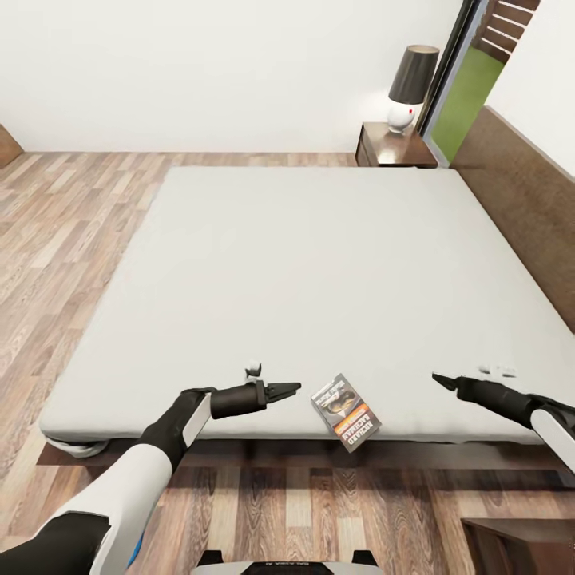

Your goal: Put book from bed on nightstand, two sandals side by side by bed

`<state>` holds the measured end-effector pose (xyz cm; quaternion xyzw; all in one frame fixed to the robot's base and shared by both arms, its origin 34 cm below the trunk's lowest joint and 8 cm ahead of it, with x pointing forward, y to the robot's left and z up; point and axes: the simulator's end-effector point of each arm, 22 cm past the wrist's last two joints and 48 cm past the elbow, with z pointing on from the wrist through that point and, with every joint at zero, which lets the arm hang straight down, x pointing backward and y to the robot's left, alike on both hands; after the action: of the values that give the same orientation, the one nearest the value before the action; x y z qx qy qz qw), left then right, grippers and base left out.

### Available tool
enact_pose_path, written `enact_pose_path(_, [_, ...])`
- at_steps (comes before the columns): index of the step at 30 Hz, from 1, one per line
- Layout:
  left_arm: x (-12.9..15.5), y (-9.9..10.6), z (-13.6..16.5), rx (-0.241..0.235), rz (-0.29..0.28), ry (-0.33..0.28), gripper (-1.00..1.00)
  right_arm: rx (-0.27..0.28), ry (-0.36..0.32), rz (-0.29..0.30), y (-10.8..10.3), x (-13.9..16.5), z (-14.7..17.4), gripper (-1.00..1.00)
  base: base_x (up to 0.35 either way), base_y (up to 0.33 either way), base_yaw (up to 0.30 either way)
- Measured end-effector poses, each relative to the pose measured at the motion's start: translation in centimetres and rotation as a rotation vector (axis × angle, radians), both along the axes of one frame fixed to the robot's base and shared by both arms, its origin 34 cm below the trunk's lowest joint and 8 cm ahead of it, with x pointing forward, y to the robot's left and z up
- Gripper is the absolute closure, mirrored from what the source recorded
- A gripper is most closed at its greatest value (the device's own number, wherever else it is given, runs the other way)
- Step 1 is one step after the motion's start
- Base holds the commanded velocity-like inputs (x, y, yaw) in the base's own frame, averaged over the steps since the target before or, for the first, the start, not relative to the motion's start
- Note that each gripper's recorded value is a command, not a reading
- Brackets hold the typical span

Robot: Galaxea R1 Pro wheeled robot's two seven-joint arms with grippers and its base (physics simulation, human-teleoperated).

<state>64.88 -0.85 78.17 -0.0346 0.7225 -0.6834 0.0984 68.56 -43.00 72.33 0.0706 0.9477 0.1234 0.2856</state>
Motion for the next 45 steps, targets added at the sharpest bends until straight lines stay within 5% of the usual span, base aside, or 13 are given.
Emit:
enact_pose_path(3, [-0.1, 0.0, 0.0, 0.011, 0.001, 0.005, -1.0, -0.046, 0.085, -0.022, -4.2, -2.7, -0.8, -1.0, 0.0, 0.0, 0.0])
enact_pose_path(5, [-0.2, 0.0, 0.1, 0.014, 0.001, 0.006, -1.0, -0.055, 0.121, -0.03, -5.2, -4.4, -1.3, -1.0, 0.0, 0.0, 0.0])
enact_pose_path(12, [-0.4, 0.0, 0.8, 0.017, 0.002, 0.006, -1.0, 0.017, 0.271, 0.006, -4.3, -13.8, -3.9, -1.0, 0.0, 0.0, 0.0])
enact_pose_path(16, [-0.5, 0.0, 1.1, 0.019, 0.002, 0.008, -1.0, 0.022, 0.358, -0.022, -5.4, -18.6, -5.2, -1.0, 0.0, 0.0, 0.0])
enact_pose_path(26, [-2.3, -0.9, 0.8, 0.022, -0.007, 0.064, -1.0, 0.026, 0.372, -0.025, -5.3, -19.6, -4.6, -1.0, 0.0, 0.0, 0.0])
enact_pose_path(33, [-13.3, 0.0, -6.4, 0.149, -0.078, 0.177, -1.0, 0.034, 0.376, -0.023, -4.8, -20.0, -4.2, -1.0, 0.0, 0.0, 0.0])
enact_pose_path(37, [-17.0, 0.8, -7.6, 0.175, -0.073, 0.193, -1.0, 0.035, 0.377, -0.022, -4.8, -20.2, -3.9, -1.0, 0.0, 0.0, 0.0])
enact_pose_path(45, [-19.9, 1.1, -8.3, 0.188, -0.063, 0.192, -1.0, 0.037, 0.378, -0.017, -4.6, -20.3, -3.7, -1.0, 0.0, 0.0, 0.0])
